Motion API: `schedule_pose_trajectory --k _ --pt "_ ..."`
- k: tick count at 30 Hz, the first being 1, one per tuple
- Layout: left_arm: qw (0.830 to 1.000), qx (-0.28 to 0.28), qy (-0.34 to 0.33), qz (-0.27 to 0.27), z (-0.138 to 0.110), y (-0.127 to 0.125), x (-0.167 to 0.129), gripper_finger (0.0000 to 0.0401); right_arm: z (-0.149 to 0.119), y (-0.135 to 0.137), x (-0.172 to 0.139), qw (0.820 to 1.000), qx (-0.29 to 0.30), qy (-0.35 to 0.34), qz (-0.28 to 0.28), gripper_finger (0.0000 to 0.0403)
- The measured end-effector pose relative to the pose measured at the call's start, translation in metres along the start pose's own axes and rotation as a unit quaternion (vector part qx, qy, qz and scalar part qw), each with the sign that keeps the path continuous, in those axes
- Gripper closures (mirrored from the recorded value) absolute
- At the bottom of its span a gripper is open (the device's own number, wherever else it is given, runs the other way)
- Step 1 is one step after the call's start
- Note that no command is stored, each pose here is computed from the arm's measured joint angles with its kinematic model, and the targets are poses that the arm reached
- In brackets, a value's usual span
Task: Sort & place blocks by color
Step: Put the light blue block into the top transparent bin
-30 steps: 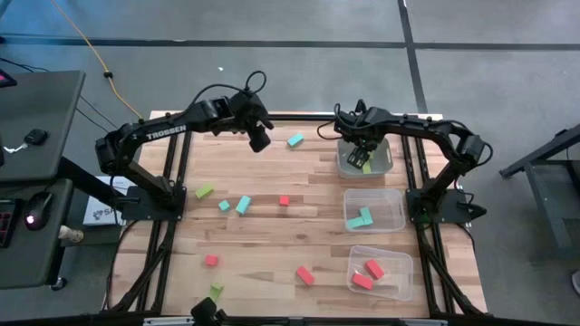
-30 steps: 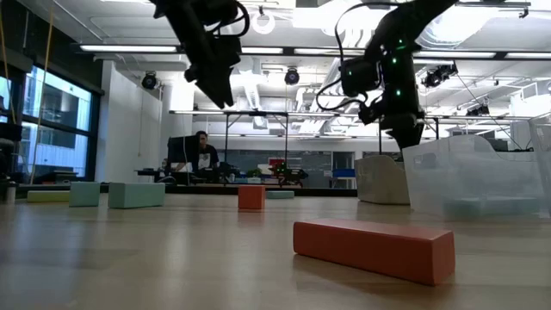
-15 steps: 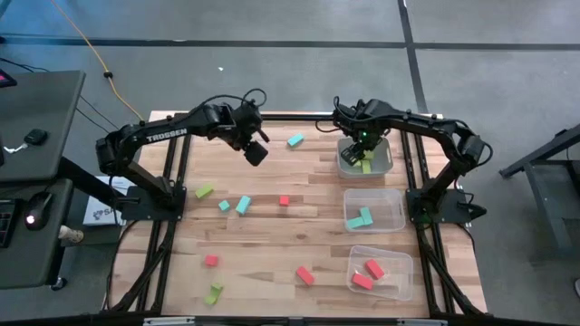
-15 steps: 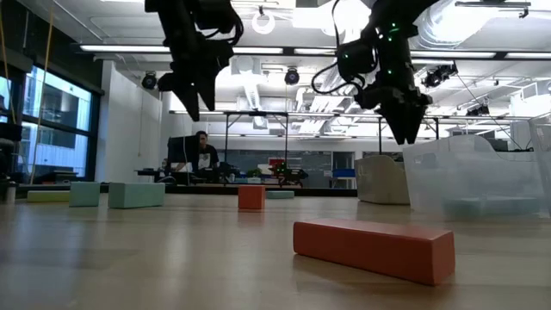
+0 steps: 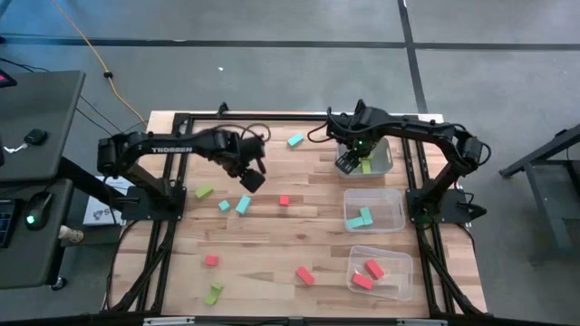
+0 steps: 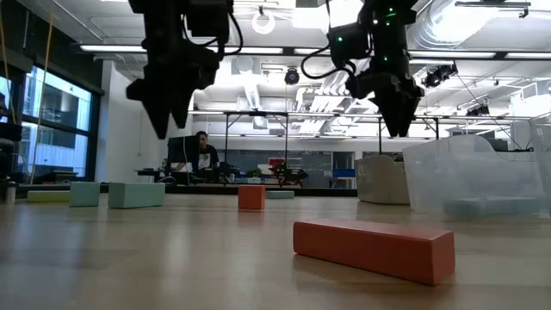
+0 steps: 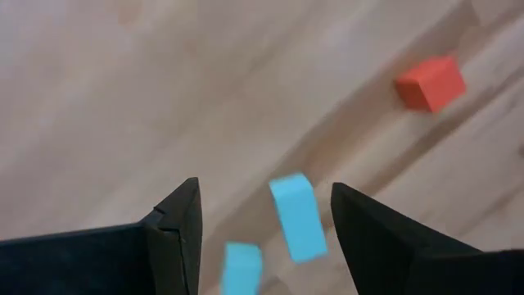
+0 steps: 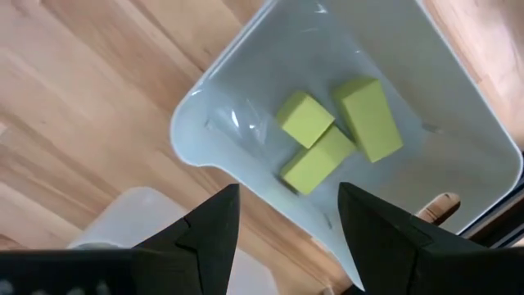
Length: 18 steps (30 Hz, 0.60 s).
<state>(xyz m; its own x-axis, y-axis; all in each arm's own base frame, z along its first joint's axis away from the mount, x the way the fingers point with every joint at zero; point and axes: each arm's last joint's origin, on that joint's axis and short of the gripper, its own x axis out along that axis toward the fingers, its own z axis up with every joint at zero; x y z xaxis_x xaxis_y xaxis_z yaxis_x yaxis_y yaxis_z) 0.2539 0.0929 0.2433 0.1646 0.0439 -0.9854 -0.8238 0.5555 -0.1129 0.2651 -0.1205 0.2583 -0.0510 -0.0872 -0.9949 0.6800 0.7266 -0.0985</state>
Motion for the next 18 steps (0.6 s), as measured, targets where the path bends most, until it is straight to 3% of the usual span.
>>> schedule_pose_trajectory --k 6,18 --pt "0.999 -0.034 0.015 0.006 -0.018 -0.014 0.007 0.0208 -0.003 0.007 -0.001 1.000 -0.015 0.000 0.000 0.0205" --pt "0.998 -0.050 0.022 0.042 -0.032 -0.038 0.026 0.0208 -0.007 0.021 -0.002 0.999 -0.040 -0.009 0.002 0.0205"
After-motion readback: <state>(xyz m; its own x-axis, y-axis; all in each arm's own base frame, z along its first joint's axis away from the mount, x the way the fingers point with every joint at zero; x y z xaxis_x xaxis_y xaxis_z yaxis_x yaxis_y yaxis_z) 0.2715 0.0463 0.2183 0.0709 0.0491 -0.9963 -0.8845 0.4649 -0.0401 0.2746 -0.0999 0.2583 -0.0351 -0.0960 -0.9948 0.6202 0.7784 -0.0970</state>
